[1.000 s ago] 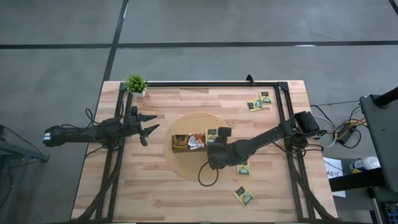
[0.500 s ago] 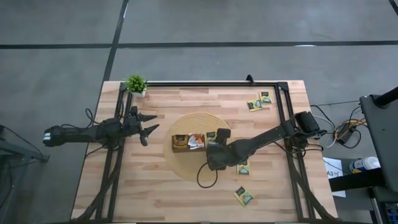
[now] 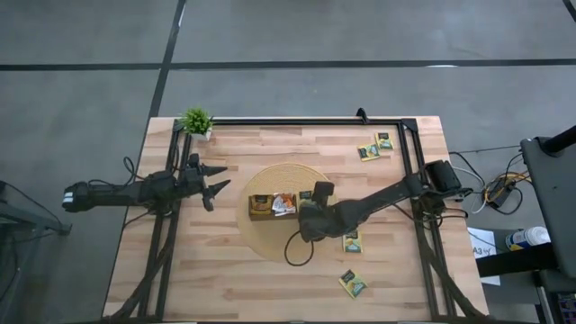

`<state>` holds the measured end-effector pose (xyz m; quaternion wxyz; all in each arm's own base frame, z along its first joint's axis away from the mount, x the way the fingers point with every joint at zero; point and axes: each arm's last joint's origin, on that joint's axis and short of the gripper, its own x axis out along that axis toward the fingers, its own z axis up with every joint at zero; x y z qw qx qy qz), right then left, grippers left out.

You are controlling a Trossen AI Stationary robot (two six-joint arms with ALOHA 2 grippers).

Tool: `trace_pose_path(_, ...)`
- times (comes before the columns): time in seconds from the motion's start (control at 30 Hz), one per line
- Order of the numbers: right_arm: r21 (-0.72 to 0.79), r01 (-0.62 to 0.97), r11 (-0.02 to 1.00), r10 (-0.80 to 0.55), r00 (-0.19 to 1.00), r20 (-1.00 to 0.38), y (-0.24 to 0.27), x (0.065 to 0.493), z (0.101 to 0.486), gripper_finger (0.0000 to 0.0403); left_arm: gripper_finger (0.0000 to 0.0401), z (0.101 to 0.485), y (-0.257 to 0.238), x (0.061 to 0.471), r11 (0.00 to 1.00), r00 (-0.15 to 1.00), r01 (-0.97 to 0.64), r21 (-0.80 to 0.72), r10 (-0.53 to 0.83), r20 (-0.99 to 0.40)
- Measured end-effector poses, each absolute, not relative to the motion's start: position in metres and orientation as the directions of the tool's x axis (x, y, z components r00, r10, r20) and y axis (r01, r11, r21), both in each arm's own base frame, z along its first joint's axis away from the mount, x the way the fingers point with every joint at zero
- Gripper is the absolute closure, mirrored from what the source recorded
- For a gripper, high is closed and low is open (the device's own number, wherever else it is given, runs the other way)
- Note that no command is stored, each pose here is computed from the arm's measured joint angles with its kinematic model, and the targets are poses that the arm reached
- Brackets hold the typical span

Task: Pick & Place Tea
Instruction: Put the lemon tea sachet into the right section of the wooden organizer

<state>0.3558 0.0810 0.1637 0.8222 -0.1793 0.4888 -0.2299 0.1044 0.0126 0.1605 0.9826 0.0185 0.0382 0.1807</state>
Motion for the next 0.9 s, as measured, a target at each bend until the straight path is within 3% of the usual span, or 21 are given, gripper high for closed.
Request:
trace_pose_path(0.6, -0.512, 0.184, 0.839, -0.541, 0.381, -0.750, 0.075, 0.343, 0.144, 0.0220, 0.0199, 0.160, 0.013, 0.104, 0.934, 0.932, -0.354, 0.051, 0.357, -0.069)
trace_pose_path(0.9, -0.495, 0.157, 0.855, -0.510, 0.428, -0.746, 0.085, 0.348, 0.170, 0.0222, 0.0199, 0.160, 0.013, 0.104, 0.934, 0.932, -0.354, 0.050, 0.357, -0.069)
